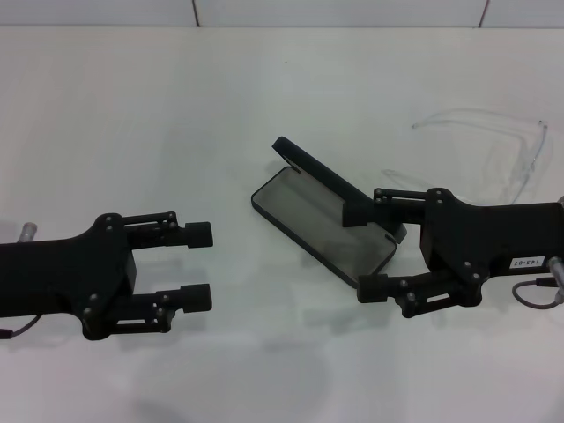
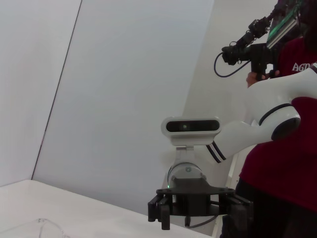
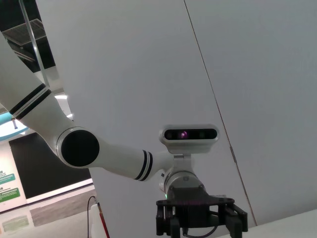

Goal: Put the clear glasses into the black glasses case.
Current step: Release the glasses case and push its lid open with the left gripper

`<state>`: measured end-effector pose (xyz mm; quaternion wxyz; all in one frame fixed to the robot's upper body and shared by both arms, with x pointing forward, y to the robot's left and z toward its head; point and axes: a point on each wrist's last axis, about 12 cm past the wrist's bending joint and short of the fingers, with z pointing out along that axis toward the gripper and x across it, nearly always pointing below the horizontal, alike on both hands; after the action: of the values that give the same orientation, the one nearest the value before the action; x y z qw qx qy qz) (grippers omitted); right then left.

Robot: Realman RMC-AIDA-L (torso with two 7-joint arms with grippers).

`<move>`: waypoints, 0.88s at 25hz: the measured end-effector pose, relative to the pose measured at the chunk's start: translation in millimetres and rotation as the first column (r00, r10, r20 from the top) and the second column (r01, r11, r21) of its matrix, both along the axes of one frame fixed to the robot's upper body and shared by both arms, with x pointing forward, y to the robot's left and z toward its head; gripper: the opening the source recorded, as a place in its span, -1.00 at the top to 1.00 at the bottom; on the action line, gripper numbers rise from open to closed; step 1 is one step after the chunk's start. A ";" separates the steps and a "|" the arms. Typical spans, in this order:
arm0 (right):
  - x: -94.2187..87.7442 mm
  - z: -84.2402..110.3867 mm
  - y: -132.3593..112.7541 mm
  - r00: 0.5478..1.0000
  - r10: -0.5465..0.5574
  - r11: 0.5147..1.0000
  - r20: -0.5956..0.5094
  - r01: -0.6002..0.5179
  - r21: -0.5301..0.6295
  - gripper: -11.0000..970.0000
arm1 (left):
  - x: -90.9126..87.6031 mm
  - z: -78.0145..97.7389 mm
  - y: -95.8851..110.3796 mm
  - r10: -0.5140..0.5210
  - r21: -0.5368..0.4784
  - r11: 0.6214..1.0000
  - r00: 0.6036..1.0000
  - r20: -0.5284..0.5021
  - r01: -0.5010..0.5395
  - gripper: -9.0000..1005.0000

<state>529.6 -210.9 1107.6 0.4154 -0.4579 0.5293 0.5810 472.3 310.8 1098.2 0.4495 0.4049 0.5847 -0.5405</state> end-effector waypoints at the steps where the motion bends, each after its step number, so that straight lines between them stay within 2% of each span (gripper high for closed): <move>1: 0.0 0.0 0.0 1.000 0.000 1.000 0.000 0.000 0.000 -0.80 | -0.2 -0.2 -0.1 0.000 0.000 1.000 1.000 0.000 0.000 -0.39; 19: 0.3 0.2 -0.7 1.000 -0.001 1.000 0.002 0.001 -0.001 -0.80 | -1.5 -1.8 0.3 0.006 0.003 1.000 1.000 -0.003 -0.006 -0.39; 22: 0.9 0.6 -1.6 1.000 -0.006 1.000 0.005 0.006 0.000 -0.80 | 3.1 1.7 4.6 0.051 -0.007 0.999 0.999 0.019 -0.051 -0.39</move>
<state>530.6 -212.5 1108.2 0.4183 -0.4578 0.5298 0.5785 475.4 315.4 1099.9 0.4700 0.3934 0.5887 -0.5271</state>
